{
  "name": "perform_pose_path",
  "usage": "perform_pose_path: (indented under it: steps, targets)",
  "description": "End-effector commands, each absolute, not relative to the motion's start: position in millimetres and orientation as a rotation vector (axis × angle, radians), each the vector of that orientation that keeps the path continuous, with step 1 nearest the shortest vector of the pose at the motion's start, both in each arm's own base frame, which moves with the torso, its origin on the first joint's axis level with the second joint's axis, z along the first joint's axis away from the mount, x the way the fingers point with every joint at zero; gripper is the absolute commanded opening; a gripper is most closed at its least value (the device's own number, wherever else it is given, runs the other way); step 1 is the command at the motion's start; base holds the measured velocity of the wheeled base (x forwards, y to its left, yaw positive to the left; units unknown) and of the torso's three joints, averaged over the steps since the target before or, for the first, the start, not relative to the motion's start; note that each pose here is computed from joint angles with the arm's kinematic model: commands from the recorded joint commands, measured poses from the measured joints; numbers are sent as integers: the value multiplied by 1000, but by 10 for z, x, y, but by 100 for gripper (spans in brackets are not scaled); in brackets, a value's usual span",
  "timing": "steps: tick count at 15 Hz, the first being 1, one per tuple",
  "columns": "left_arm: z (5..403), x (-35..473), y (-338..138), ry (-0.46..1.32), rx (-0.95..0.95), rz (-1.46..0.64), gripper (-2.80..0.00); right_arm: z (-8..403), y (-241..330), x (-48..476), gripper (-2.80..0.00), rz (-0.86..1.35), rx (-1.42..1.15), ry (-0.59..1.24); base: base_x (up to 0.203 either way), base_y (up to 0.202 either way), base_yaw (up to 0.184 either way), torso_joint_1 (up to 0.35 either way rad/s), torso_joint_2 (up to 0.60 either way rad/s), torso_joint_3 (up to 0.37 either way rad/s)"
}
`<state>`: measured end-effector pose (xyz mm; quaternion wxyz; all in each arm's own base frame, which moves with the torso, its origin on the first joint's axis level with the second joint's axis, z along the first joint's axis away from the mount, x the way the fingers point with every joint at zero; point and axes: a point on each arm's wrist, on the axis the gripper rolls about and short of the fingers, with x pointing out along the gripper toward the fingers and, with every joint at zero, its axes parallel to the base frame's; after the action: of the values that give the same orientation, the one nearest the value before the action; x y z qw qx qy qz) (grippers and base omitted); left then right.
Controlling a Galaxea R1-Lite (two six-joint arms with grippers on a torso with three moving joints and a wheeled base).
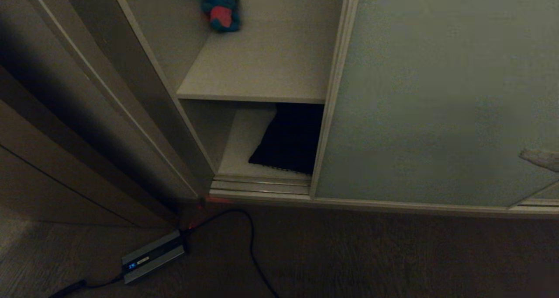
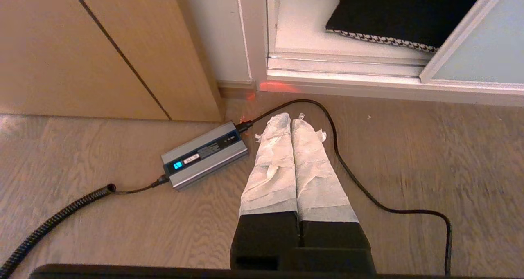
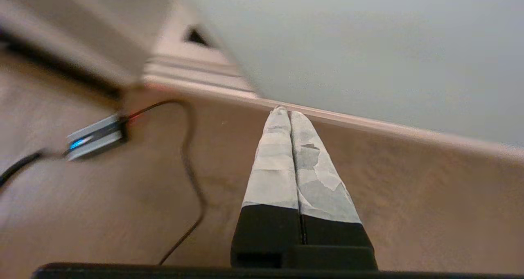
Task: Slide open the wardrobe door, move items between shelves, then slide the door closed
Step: Close the door
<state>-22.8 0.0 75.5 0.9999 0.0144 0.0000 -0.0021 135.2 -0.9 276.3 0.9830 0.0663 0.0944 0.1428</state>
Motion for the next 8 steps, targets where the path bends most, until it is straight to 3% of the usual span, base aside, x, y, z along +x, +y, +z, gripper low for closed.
perform_pose_path:
  steps: [1,5,8]
  targets:
    - [755,-228,0,0,29,-4,-280,2798,150,1355,-280,401,118,177,0,0,0,0,0,0]
    - [755,-228,0,0,29,-3,-280,3108,553,1318,-280,606,61,45,0,0,0,0,0,0]
    - [755,-228,0,1,29,-5,-280,3264,894,1669,-280,630,39,-7,0,0,0,0,0,0]
